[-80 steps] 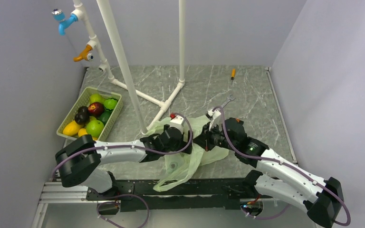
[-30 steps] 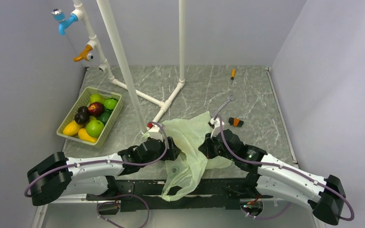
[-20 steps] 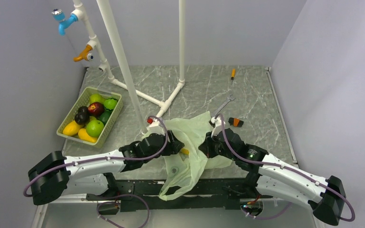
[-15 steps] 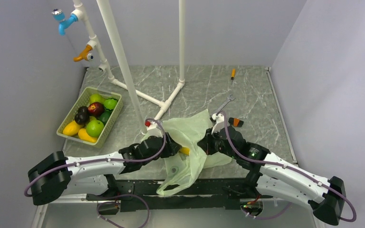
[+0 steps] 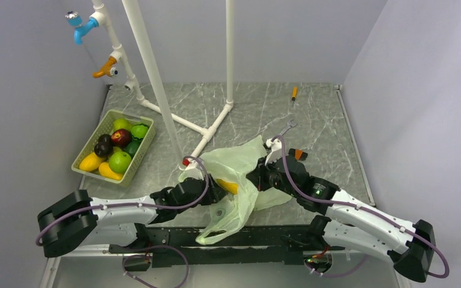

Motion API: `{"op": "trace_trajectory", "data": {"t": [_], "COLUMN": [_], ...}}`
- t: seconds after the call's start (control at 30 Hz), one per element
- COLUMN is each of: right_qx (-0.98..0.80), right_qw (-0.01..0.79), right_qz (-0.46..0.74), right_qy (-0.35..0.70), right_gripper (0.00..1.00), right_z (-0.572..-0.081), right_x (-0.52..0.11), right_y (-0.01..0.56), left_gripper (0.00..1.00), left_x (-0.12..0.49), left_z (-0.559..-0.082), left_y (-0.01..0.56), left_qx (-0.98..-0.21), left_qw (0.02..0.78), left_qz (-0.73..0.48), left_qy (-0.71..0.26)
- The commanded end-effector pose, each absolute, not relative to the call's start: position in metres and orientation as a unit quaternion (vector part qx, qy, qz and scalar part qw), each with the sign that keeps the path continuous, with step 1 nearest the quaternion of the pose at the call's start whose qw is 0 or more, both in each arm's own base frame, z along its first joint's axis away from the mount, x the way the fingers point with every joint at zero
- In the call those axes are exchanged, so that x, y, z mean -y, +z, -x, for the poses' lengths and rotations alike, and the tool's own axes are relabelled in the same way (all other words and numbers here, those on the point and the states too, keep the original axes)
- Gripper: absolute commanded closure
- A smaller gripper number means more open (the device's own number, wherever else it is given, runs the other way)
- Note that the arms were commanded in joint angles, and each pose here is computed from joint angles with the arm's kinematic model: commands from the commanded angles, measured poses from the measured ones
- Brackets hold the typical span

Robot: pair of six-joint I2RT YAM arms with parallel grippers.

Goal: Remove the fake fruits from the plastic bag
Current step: Take out the fake fruit from the plastic bag.

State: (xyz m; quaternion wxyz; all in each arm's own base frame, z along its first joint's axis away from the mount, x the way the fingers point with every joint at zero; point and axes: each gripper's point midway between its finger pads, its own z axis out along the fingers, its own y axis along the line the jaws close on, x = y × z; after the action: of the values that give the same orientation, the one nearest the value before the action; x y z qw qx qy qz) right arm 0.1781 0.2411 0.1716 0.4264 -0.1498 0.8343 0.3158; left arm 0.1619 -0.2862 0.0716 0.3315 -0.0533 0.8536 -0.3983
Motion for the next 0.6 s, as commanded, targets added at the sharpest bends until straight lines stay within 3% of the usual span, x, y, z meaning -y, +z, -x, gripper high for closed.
{"op": "trace_trajectory", "data": {"t": [0.0,0.57], "right_qx": [-0.817,-0.814], "right_qw": [0.439,0.435], "right_qz": [0.153,0.159], "right_qy": [0.341,0.351], "right_gripper": [1.00,1.00], "right_z": [-0.179,-0.173], "right_x": [-0.249,-0.248], "right_y": [0.182,0.180], "left_gripper": [0.49,0.46], "left_x": [0.314,0.315], "left_z": [-0.177,-0.211], "left_y": [0.104,0.076], "left_qx": [-0.829,-0.874], "left_qw": [0.357,0.330], "left_qz": [0.038,0.099], "left_qy": [-0.429,-0.343]}}
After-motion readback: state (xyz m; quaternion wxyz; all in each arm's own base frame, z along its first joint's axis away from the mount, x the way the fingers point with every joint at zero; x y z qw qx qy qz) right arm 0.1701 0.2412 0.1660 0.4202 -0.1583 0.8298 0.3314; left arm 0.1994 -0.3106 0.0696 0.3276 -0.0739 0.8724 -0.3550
